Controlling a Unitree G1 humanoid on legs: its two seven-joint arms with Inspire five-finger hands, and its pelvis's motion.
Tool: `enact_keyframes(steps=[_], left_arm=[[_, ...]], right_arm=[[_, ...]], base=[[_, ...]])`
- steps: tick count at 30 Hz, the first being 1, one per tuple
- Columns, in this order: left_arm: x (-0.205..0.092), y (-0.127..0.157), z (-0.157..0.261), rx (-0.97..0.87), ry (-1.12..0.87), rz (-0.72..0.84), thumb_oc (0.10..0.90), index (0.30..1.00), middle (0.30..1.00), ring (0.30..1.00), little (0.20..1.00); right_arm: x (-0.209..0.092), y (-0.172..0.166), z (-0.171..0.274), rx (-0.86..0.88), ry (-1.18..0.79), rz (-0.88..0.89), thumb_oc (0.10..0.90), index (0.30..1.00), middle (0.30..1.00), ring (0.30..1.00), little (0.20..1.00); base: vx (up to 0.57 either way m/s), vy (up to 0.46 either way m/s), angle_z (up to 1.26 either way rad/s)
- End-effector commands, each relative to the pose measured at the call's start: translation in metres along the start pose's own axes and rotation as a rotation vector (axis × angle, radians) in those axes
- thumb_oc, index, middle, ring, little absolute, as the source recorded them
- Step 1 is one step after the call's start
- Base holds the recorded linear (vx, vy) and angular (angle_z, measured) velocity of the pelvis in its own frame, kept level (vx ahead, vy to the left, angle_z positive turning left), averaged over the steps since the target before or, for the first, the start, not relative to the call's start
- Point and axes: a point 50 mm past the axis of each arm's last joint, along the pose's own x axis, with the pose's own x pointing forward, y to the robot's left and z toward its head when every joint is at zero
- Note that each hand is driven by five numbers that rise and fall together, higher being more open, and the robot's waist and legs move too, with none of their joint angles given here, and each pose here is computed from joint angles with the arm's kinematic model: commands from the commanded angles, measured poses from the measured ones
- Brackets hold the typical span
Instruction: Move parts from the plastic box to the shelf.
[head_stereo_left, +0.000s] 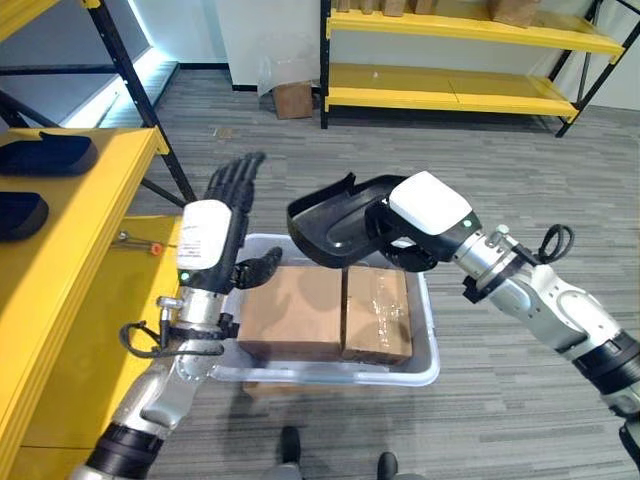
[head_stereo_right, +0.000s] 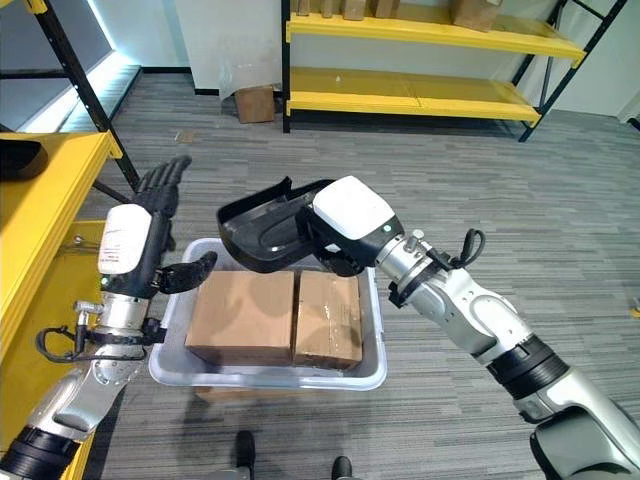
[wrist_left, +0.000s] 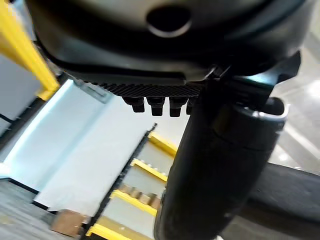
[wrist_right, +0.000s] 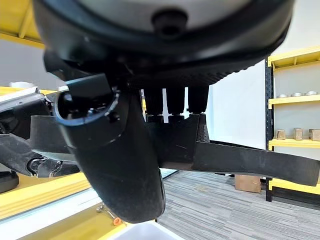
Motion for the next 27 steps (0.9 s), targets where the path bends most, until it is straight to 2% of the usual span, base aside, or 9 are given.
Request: enact_keyframes(steps=[1, 27], left_arm=[[0.023, 0.015, 0.025, 0.014, -0.192, 0.119, 0.900, 1.000, 1.000, 1.000, 1.000], [0.025, 0.003, 0.051, -0.044, -0.314, 0.055, 0.900, 1.000, 1.000, 1.000, 1.000]], right_arm=[[0.016, -0.037, 0.017, 0.029, -0.105, -0.226, 0.400, 0.300, 0.300, 0.300, 0.300], [0.027, -0.037, 0.027, 0.047, -0.140, -0.249, 0.400, 0.300, 0.300, 0.300, 0.300]], base=[[0.04, 0.004, -0.02], [0.00, 0.000, 0.00]])
